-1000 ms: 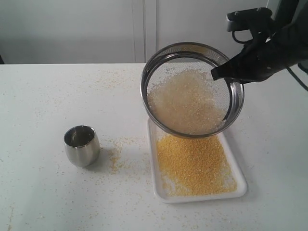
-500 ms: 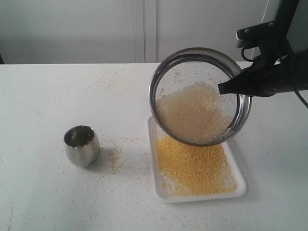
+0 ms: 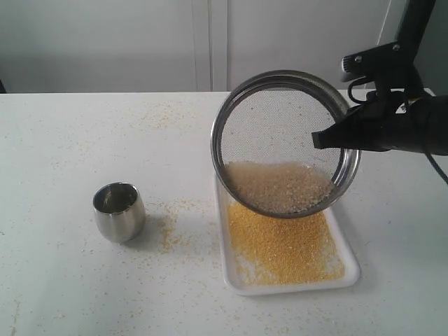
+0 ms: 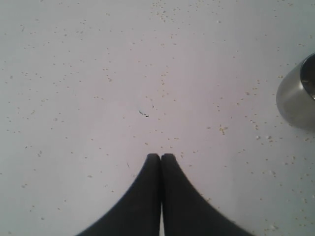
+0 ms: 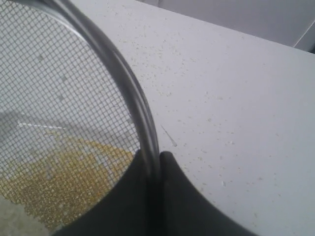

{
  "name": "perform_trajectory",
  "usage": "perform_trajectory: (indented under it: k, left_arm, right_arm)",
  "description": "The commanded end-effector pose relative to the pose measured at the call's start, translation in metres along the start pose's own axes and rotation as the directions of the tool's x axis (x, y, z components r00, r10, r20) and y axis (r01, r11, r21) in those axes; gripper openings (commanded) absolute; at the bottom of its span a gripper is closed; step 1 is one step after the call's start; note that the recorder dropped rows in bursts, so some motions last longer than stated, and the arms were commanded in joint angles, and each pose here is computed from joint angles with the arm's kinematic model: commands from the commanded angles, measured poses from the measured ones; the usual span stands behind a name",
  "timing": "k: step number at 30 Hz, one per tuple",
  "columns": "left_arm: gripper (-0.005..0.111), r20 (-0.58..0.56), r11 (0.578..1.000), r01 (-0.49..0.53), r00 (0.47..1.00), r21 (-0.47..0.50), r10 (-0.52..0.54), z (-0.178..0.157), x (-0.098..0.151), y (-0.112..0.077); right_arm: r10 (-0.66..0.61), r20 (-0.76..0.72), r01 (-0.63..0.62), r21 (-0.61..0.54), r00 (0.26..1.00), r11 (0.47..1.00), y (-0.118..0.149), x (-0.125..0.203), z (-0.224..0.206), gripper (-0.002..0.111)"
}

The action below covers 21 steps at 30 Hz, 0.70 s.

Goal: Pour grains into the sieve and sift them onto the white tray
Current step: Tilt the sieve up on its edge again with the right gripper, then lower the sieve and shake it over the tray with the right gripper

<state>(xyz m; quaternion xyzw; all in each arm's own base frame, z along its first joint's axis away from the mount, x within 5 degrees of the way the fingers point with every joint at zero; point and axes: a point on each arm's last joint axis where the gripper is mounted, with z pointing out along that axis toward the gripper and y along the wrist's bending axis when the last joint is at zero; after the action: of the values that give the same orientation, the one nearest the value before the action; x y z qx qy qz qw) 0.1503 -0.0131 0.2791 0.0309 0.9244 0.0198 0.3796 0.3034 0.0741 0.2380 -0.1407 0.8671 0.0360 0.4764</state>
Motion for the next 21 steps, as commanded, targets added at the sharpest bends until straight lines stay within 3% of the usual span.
perform_trajectory:
  k: [1, 3, 6, 8, 11, 13, 15, 18, 21]
  left_arm:
    - [0.0, -0.003, 1.0, 0.009, 1.0, -0.001, -0.009, 0.0, 0.002, 0.001]
    - [0.0, -0.003, 1.0, 0.009, 1.0, -0.001, -0.009, 0.0, 0.002, 0.001]
    - [0.0, -0.003, 1.0, 0.009, 1.0, -0.001, -0.009, 0.0, 0.002, 0.001]
    - [0.0, -0.003, 1.0, 0.009, 1.0, -0.001, -0.009, 0.0, 0.002, 0.001]
    - [0.0, -0.003, 1.0, 0.009, 1.0, -0.001, -0.009, 0.0, 0.002, 0.001]
    - [0.0, -0.003, 1.0, 0.009, 1.0, -0.001, -0.009, 0.0, 0.002, 0.001]
    - [0.0, -0.003, 1.0, 0.009, 1.0, -0.001, -0.009, 0.0, 0.002, 0.001]
    - [0.0, -0.003, 1.0, 0.009, 1.0, -0.001, -0.009, 0.0, 0.002, 0.001]
    - [0.0, -0.003, 1.0, 0.009, 1.0, -0.001, -0.009, 0.0, 0.002, 0.001]
  right_arm:
    - [0.032, -0.017, -0.033, -0.017, 0.999, 0.999, 0.001, -0.004, -0.002, 0.0]
    - [0.025, -0.199, -0.046, -0.099, 0.98, 0.994, 0.004, -0.005, 0.002, 0.0]
    - [-0.036, -0.489, -0.092, -0.234, 0.871, 0.968, 0.009, -0.011, 0.007, 0.0]
    - [-0.049, -0.557, -0.109, -0.246, 0.829, 0.963, 0.005, -0.016, 0.013, 0.0]
    - [0.039, -0.612, -0.192, -0.186, 0.79, 0.964, -0.011, -0.026, 0.026, 0.0]
    - [0.086, -0.724, -0.296, -0.169, 0.684, 0.94, -0.02, -0.023, 0.031, 0.0]
    - [0.021, -0.795, -0.332, -0.228, 0.606, 0.915, -0.018, -0.017, 0.035, 0.0]
    - [-0.063, -0.78, -0.286, -0.302, 0.623, 0.91, -0.015, -0.01, 0.039, 0.0]
    - [0.115, -0.655, -0.281, -0.154, 0.747, 0.947, -0.023, -0.017, 0.047, 0.0]
